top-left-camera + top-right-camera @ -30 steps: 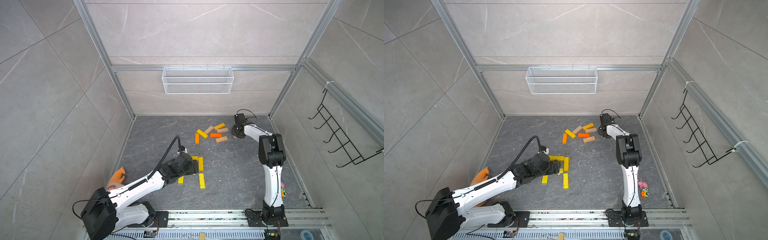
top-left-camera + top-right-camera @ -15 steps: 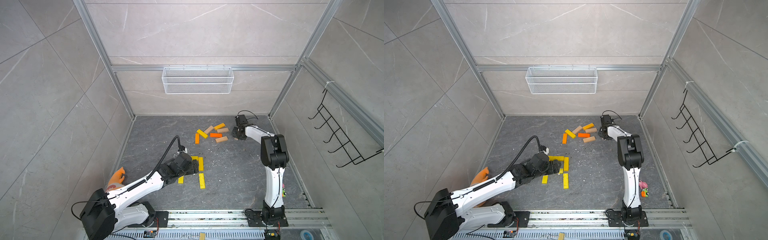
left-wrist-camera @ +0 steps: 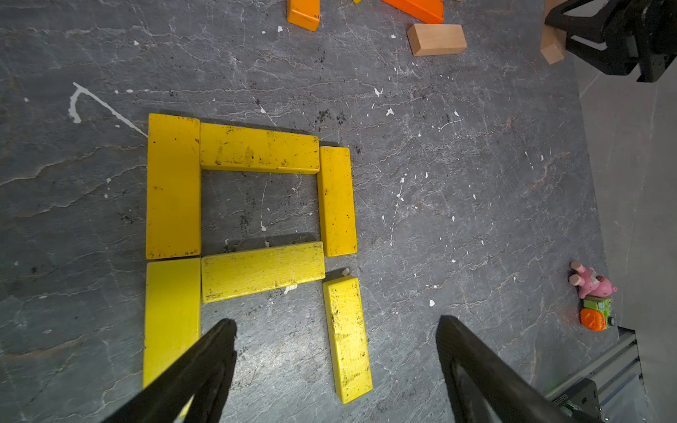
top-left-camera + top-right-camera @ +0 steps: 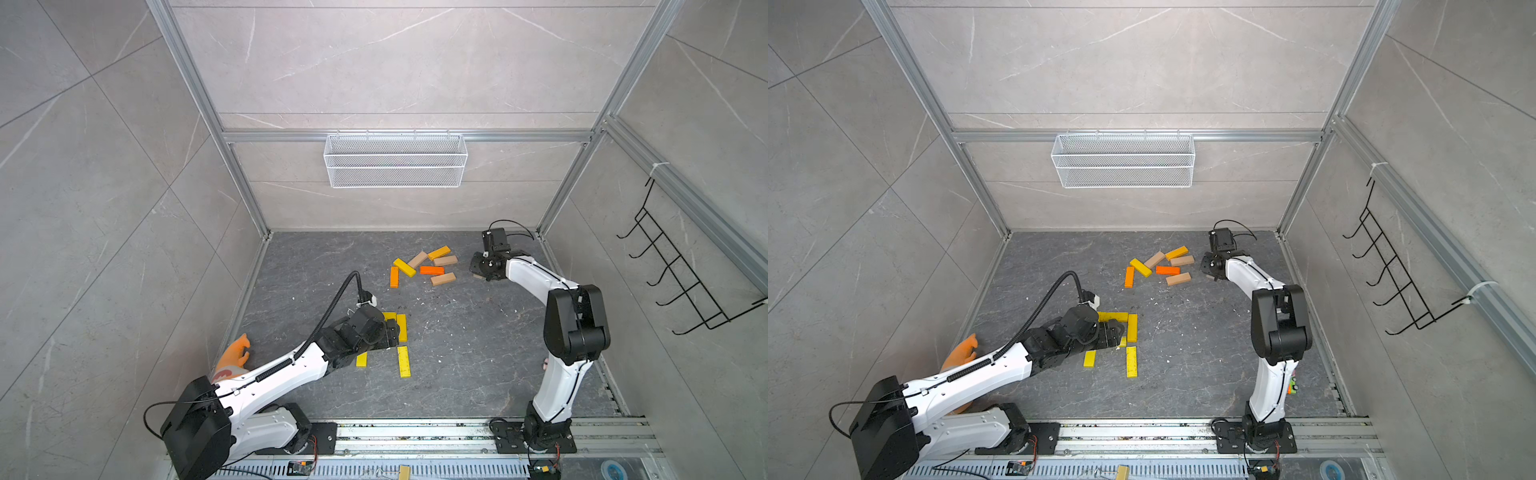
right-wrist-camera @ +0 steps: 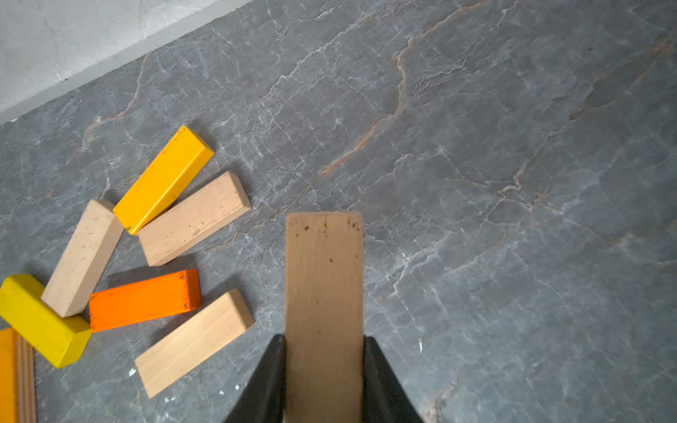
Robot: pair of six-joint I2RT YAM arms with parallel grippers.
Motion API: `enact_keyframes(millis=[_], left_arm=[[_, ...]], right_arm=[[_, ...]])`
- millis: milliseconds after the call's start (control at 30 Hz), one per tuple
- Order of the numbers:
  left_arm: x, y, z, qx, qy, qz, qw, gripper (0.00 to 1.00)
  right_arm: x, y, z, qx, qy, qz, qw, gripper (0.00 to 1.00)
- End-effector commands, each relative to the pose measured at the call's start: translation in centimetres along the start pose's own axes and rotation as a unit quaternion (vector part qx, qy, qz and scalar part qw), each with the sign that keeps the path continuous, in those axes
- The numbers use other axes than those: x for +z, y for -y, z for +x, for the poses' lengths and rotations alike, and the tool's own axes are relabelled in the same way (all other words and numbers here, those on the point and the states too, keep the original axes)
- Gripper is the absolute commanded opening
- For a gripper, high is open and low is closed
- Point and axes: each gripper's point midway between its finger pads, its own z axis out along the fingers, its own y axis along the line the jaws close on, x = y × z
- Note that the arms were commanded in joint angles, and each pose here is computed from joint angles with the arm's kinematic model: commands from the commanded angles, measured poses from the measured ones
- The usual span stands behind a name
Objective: Assemble the number 8 with building blocks
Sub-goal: Pick up the building block from the center of the board, then assemble the building block at the center of the board.
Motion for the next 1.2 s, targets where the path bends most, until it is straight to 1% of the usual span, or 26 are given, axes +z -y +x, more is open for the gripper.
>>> enact_keyframes(millis=[0,333,533,767,967,1167], left_arm=[[-0.1,0.5,-0.5,-0.002,0.007,0.012,1.000,0.88],[-1.2,0.4,-1.1,0.003,0.016,0.004,1.000,0.88],[-1.9,0.2,-1.3,0.004,0.021,0.001,1.000,0.88],[-2.2,0.0,-1.2,0.002,0.023,0.003,1.000,0.88],[-2.8,-0.4,-1.3,0.001,0.029,-0.001,1.000,0.88],[-3.6,-1.3,-1.3,0.005,0.025,-0.019,0.999,0.89]], right_arm=[[-2.0,-1.3,0.2,-0.023,0.011,-0.026,0.999,0.27],[-5.4,-3.8,2.0,-0.065,0.022,-0.067,0.995,0.27],[-7.2,-5.2,3.8,-0.090,0.022,-0.092,0.991,0.27],[-10.0,-7.2,4.9,-0.115,0.034,-0.125,0.985,0.27],[-12.2,-9.1,7.3,-0.149,0.032,-0.152,0.977,0.26],[-13.4,-9.8,10.7,-0.183,0.015,-0.157,0.970,0.26]])
